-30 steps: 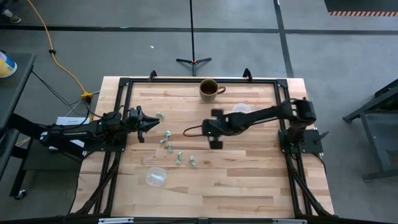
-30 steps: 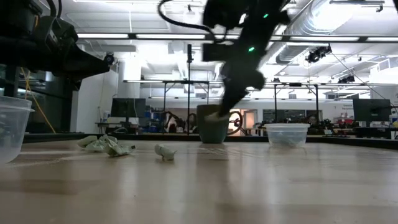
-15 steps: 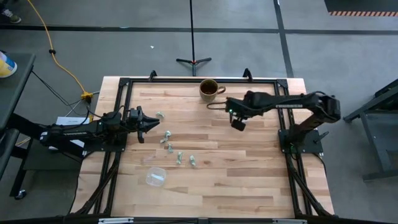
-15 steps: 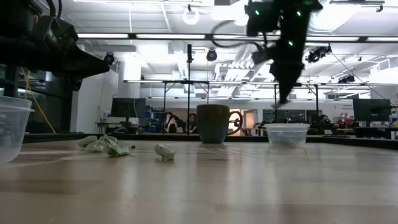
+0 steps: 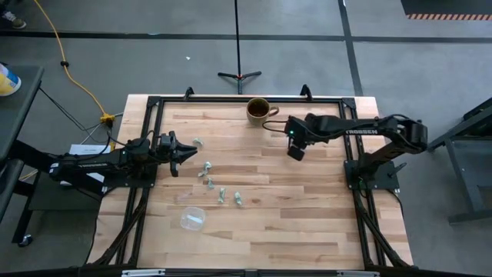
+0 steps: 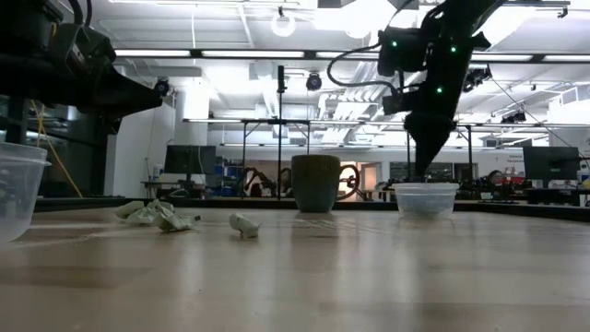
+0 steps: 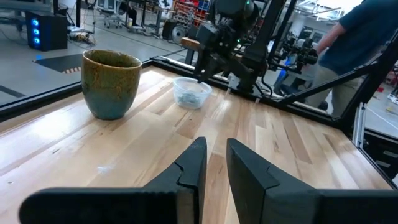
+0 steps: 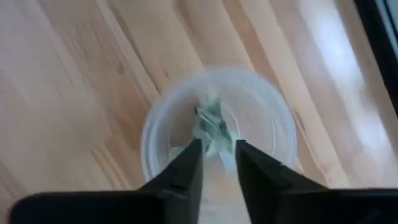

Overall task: Pick and place Stevia / Truvia into bins
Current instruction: Put the stevia packet into the top transparent container

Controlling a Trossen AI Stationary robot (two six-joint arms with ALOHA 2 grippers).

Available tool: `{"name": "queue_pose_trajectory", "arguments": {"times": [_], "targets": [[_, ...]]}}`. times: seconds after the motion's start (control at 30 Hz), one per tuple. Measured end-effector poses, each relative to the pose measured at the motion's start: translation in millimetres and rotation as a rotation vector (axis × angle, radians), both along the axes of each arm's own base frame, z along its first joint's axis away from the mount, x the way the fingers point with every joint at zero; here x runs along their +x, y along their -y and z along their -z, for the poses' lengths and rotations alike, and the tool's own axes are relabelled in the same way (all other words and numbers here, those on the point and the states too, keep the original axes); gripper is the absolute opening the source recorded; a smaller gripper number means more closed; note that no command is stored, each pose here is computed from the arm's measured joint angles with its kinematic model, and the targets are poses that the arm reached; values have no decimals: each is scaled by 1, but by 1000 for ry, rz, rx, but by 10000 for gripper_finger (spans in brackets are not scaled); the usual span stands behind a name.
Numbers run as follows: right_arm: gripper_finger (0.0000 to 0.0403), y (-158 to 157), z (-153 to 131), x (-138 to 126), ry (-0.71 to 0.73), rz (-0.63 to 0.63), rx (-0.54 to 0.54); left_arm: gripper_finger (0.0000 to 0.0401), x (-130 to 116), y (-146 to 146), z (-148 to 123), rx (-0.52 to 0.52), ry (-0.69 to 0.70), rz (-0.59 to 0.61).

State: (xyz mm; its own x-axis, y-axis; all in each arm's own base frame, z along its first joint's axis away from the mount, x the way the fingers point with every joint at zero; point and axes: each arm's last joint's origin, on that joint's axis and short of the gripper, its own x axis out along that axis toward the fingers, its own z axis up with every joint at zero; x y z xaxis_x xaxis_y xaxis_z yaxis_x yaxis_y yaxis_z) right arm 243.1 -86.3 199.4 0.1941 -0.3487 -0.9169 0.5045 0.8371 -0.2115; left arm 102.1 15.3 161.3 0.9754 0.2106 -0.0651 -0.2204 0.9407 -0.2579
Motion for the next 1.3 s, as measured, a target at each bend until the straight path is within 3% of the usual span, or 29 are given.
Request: {"name": "queue_pose_trajectory", "arguments": {"times": [0.13, 0.27, 0.33, 0.43, 0.57, 0.73, 1.1, 1.3], "targets": [[144, -3, -5, 17, 191, -98, 12, 99, 0, 0, 0, 0, 0, 0], [174, -28, -12, 48, 595, -488, 137, 99, 0, 0, 0, 0, 0, -3], [178, -48, -13, 60, 744, -628, 128, 99, 0, 0, 0, 0, 0, -4], [177, -80, -7, 75, 836, -764, 70, 99, 0, 0, 0, 1, 0, -8], [169, -117, 16, 95, 782, -849, 41, 99, 0, 0, 0, 1, 3, -11], [170, -140, 46, 120, 691, -879, 82, 99, 0, 0, 0, 1, 2, -11], [265, -149, 73, 161, 615, -940, 153, 99, 0, 0, 0, 1, 1, -11], [281, -149, 84, 164, 578, -962, 167, 99, 0, 0, 0, 1, 1, -11]]}}
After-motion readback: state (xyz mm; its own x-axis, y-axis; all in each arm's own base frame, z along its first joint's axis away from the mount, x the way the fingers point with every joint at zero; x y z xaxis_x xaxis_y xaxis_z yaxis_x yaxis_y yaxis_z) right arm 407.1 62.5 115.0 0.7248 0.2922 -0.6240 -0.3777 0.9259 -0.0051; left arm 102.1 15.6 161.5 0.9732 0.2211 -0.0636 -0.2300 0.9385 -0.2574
